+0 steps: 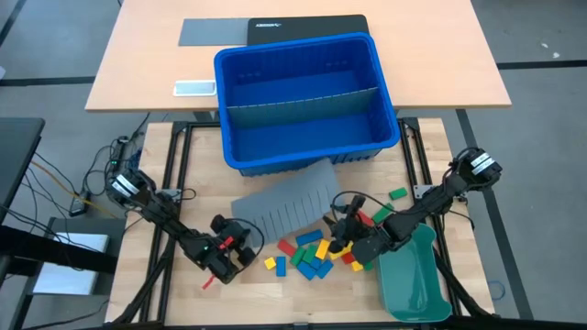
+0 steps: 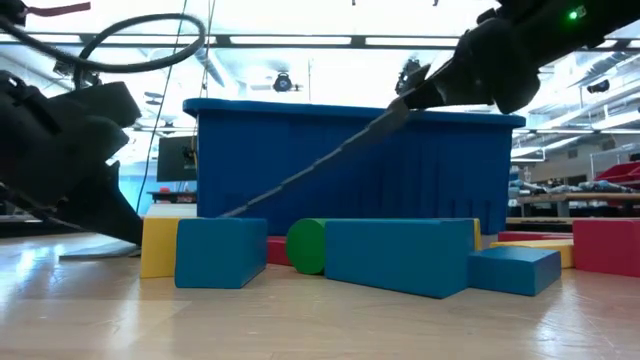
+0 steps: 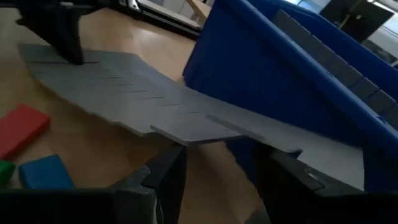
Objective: Sort Items/Unsort Items
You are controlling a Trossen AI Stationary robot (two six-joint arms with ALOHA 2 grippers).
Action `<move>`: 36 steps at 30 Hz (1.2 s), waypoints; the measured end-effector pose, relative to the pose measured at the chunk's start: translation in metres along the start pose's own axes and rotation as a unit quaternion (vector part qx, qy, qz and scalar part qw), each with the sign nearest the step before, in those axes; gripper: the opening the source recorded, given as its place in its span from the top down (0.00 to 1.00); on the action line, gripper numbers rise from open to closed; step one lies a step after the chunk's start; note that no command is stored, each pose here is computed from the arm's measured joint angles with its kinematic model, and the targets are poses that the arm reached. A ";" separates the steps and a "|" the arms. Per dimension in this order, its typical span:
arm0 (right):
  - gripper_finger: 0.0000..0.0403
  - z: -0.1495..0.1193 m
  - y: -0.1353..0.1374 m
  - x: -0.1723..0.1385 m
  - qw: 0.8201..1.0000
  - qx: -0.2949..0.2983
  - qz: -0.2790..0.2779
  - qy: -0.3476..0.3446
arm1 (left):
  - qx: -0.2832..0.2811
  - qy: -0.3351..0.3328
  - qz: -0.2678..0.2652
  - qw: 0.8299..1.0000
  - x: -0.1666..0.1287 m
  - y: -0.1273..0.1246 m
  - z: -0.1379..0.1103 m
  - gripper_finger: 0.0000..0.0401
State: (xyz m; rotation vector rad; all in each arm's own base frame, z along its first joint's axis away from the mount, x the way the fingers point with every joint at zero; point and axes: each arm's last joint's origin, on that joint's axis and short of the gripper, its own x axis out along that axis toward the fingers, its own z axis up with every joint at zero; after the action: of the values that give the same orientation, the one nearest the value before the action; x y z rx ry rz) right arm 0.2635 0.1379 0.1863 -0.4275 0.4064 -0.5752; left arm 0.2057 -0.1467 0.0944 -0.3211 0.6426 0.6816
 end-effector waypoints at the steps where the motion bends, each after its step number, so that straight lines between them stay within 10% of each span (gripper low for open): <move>1: 0.54 0.000 -0.001 0.001 1.000 0.001 -0.005 0.000 | 0.018 -0.001 -0.003 1.000 -0.001 -0.003 0.002 0.99; 20: 0.55 0.002 -0.006 0.011 1.000 0.000 -0.015 0.006 | 0.189 -0.113 0.017 0.975 -0.042 -0.079 0.090 0.86; 36: 0.56 0.004 -0.006 0.012 1.000 0.001 -0.016 0.001 | 0.222 -0.173 -0.021 0.959 -0.029 -0.113 0.143 0.50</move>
State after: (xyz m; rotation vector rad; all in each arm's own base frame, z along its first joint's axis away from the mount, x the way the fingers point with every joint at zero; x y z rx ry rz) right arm 0.2714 0.1271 0.1896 -0.4326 0.4016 -0.6074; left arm 0.3271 -0.1770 0.2299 0.1998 0.4342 0.5171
